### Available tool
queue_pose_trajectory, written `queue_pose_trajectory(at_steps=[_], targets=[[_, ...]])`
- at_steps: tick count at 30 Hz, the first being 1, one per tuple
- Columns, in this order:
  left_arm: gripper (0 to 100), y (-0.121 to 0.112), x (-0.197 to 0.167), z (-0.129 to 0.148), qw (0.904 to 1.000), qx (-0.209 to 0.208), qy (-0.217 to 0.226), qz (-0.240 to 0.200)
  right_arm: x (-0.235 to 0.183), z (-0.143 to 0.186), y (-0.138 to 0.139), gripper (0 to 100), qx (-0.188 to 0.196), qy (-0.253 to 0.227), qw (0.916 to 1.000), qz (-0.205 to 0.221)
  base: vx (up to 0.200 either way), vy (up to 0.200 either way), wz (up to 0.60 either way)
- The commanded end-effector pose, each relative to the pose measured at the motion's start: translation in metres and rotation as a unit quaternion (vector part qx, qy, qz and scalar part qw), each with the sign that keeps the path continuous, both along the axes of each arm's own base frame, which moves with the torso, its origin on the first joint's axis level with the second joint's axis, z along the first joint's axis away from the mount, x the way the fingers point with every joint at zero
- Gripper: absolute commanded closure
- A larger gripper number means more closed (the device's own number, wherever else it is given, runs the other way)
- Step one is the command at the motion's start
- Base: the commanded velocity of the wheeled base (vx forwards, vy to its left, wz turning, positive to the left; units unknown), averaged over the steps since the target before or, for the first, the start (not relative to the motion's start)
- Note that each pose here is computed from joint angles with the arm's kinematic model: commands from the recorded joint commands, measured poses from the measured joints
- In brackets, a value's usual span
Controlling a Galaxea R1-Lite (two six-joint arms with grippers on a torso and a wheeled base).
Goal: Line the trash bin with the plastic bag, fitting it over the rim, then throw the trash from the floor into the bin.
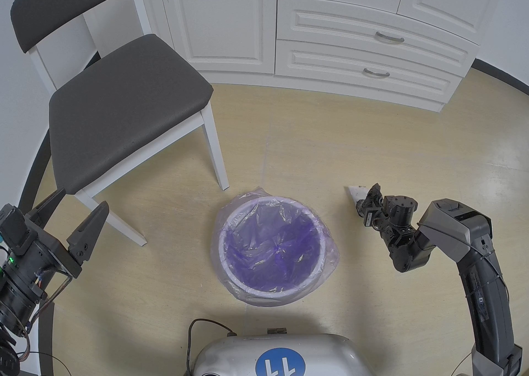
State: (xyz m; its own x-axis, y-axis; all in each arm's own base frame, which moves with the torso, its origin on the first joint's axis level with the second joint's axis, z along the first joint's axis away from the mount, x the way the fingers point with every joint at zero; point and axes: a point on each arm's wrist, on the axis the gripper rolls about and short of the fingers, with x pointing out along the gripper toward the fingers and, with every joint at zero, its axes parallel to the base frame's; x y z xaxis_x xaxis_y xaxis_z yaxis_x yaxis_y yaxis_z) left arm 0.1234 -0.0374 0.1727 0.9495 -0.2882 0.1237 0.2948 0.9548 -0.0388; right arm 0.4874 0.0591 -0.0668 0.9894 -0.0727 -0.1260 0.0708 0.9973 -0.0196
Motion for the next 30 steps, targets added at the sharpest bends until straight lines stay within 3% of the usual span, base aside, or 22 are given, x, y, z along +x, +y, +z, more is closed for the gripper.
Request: queue_pose_trajectory(at_steps=[1, 8, 16, 24, 28, 29, 30], targets=[[0, 0.0, -0.001, 0.0, 1.0, 0.0, -0.002, -0.001, -0.001, -0.017, 0.0, 100, -0.006, 0.015, 0.9999, 0.001, 0.0, 0.0, 0.0], [0, 0.0, -0.001, -0.001, 1.0, 0.001, 0.003, -0.002, -0.002, -0.02, -0.001, 100, -0.014, 0.022, 0.9997, 0.001, 0.0, 0.0, 0.0], [0, 0.0, -0.001, -0.003, 1.0, 0.002, 0.006, -0.003, -0.002, -0.02, -0.003, 100, -0.118, 0.035, 0.9922, 0.018, 0.0, 0.0, 0.0], [0, 0.0, -0.003, -0.006, 0.9997, 0.026, 0.003, 0.0, -0.002, -0.018, -0.005, 100, -0.125, 0.036, 0.9914, 0.013, 0.0, 0.0, 0.0], [0, 0.001, -0.004, -0.005, 0.9997, 0.026, 0.002, 0.0, -0.002, 0.0, -0.009, 100, -0.123, 0.019, 0.9922, 0.01, 0.0, 0.0, 0.0], [0, 0.0, -0.004, -0.005, 0.9997, 0.025, 0.0, 0.0, -0.009, 0.037, -0.018, 100, -0.121, 0.004, 0.9926, 0.002, 0.0, 0.0, 0.0], [0, 0.0, -0.004, -0.005, 0.9997, 0.025, 0.0, 0.0, -0.009, 0.037, -0.018, 100, -0.121, 0.004, 0.9926, 0.002, 0.0, 0.0, 0.0]])
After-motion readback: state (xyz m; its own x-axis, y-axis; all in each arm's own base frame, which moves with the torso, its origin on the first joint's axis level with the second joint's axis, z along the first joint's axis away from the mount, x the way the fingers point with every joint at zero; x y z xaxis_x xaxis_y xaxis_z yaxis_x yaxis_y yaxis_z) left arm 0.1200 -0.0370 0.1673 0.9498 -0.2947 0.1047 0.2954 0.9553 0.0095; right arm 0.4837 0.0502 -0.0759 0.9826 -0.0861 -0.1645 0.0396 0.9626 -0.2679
